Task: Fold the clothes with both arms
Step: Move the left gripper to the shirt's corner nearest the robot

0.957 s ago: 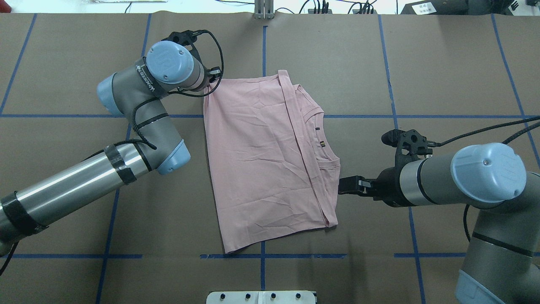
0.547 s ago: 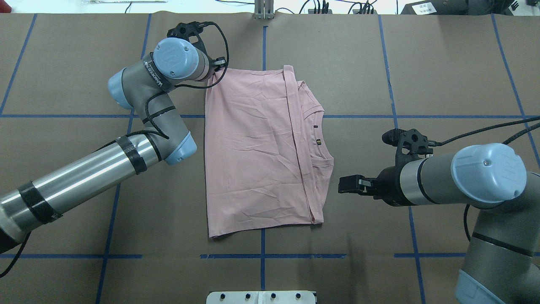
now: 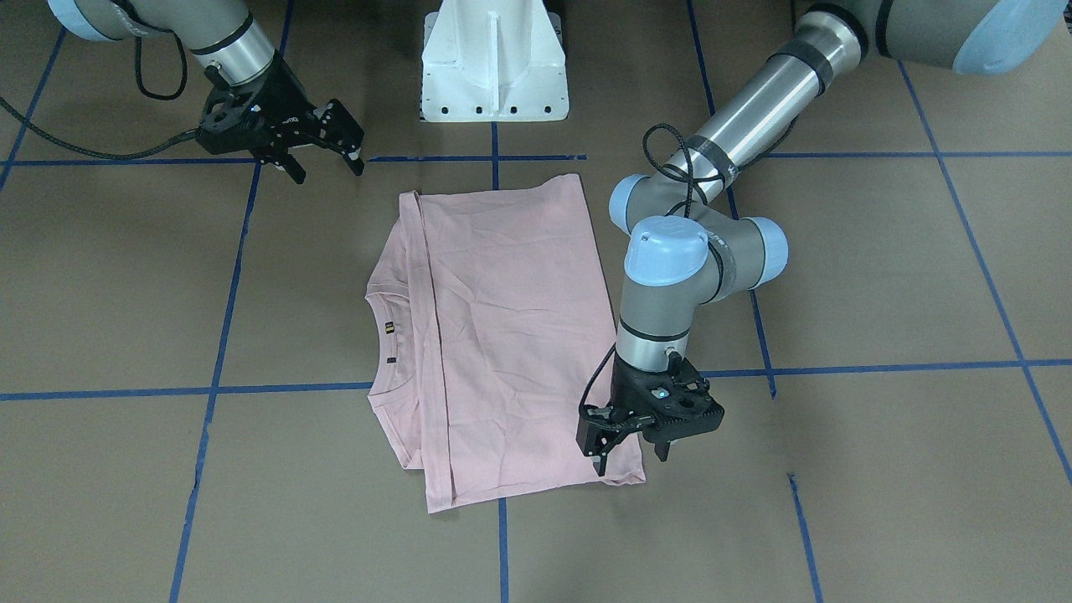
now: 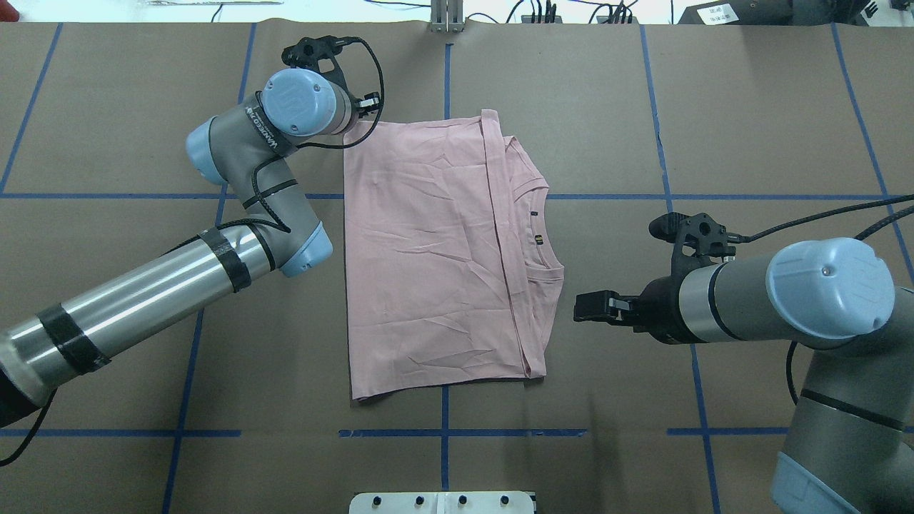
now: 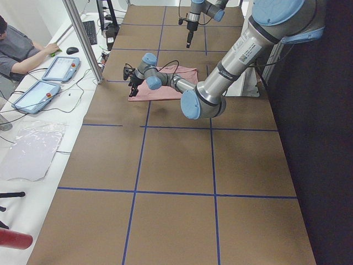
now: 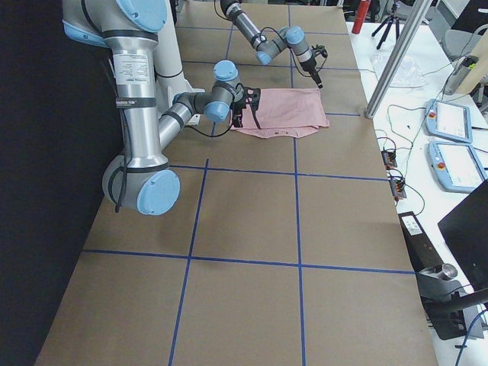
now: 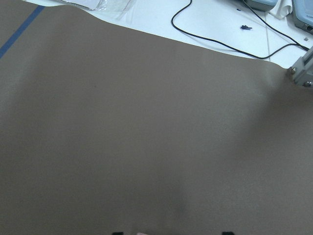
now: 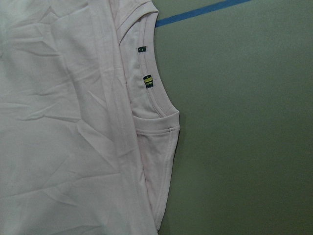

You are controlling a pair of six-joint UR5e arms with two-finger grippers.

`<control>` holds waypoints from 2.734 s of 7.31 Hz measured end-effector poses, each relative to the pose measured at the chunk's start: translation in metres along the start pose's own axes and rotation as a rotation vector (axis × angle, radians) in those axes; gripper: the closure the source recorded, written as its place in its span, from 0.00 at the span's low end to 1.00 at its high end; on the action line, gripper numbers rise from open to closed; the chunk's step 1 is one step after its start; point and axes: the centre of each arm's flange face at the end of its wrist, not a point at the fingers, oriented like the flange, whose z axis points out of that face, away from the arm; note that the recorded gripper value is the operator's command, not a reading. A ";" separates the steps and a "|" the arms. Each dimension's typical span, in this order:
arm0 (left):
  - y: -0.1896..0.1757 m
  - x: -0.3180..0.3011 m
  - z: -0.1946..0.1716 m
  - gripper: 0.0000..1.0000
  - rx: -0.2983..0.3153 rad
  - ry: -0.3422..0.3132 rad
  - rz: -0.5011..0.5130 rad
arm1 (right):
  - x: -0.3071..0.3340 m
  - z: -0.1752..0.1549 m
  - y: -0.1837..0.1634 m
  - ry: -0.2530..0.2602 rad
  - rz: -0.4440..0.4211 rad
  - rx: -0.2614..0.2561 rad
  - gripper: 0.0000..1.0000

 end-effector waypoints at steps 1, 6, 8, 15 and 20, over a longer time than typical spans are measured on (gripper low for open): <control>0.007 -0.007 -0.021 0.00 -0.045 0.008 -0.001 | 0.002 -0.001 -0.007 0.006 0.004 0.009 0.00; 0.092 -0.058 -0.134 0.00 -0.215 0.002 -0.174 | 0.010 0.008 -0.018 0.035 0.012 0.012 0.00; 0.166 -0.061 -0.141 0.00 -0.254 -0.049 -0.300 | 0.007 0.011 -0.018 0.033 0.010 0.011 0.00; 0.315 -0.044 -0.166 0.00 -0.342 -0.253 -0.421 | 0.006 0.011 -0.018 0.031 0.010 0.012 0.00; 0.344 -0.033 -0.176 0.09 -0.379 -0.253 -0.413 | 0.006 0.010 -0.020 0.030 0.011 0.016 0.00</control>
